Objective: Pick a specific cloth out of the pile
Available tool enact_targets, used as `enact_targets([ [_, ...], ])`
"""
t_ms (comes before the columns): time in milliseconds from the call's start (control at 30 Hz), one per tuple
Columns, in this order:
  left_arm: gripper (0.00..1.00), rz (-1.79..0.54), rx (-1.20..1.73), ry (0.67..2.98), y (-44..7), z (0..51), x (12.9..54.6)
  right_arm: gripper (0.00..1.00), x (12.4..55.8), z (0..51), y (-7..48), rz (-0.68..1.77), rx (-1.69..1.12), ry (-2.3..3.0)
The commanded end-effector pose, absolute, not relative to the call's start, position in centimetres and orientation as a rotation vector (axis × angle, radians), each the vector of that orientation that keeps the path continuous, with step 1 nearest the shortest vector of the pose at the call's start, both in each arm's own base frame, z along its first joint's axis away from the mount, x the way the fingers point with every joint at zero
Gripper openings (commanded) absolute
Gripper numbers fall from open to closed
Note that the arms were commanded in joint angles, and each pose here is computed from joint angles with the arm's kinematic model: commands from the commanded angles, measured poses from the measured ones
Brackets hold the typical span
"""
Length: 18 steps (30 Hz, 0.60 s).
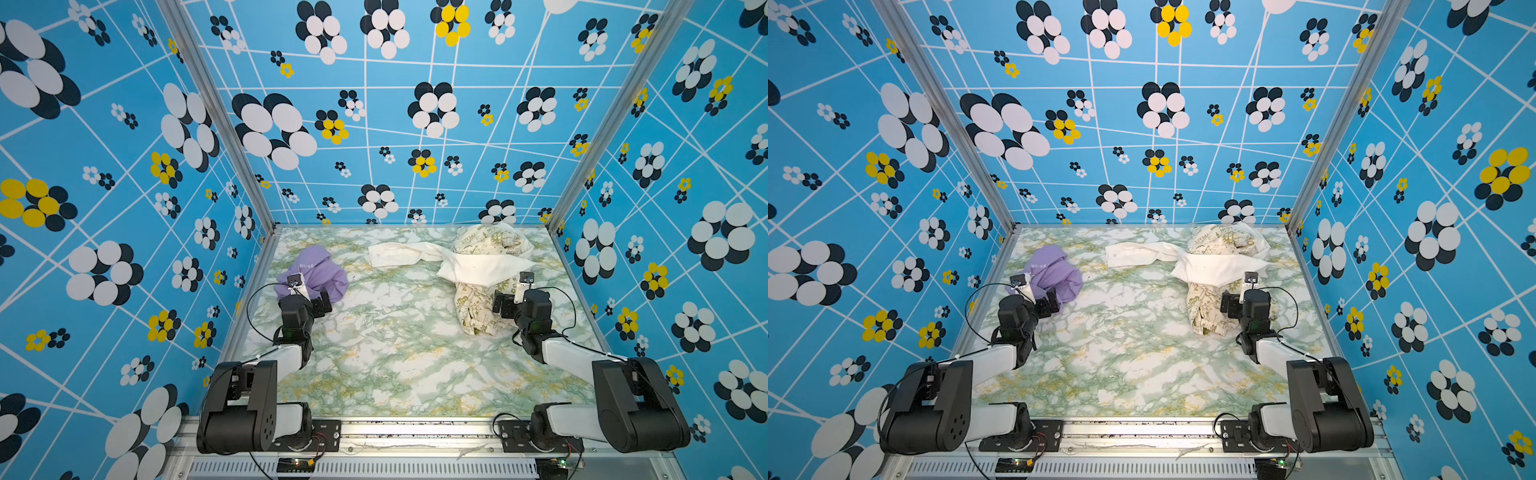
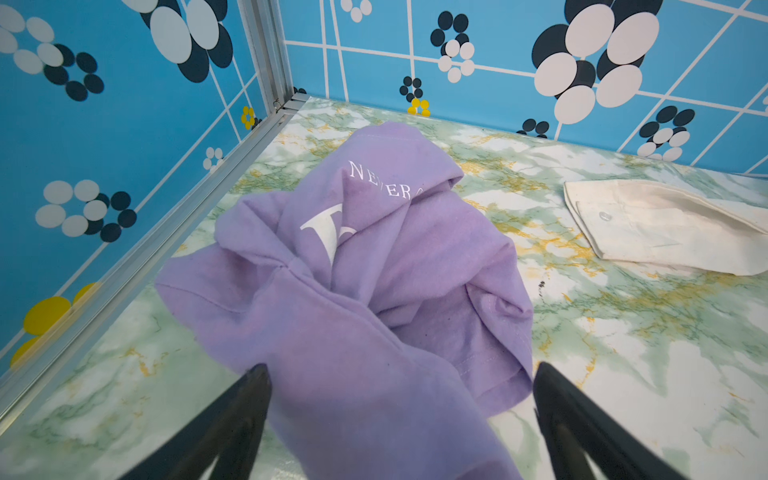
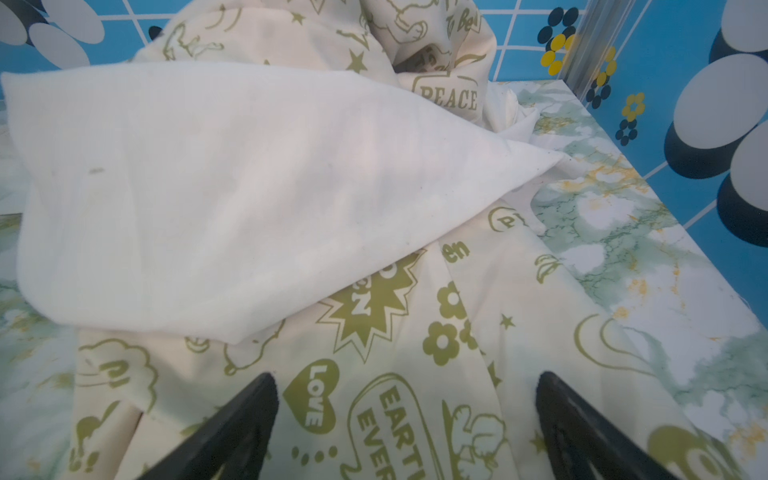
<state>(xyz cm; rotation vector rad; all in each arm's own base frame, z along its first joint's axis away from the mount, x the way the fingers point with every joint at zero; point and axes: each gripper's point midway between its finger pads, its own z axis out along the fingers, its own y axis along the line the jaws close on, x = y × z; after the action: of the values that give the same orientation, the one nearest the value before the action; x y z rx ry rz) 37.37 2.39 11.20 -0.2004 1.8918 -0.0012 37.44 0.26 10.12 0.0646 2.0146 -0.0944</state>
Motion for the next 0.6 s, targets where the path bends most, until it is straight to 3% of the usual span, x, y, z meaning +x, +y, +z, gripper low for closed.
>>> enact_targets([
  [0,0.99,0.007,-0.166,1.816,2.5,12.1,37.9,0.99,38.3,11.8,0.0,-0.107,0.039,1.927],
  [567,0.99,-0.050,-0.071,1.825,1.0,10.1,38.6,0.99,39.1,9.5,-1.3,-0.044,0.082,1.882],
])
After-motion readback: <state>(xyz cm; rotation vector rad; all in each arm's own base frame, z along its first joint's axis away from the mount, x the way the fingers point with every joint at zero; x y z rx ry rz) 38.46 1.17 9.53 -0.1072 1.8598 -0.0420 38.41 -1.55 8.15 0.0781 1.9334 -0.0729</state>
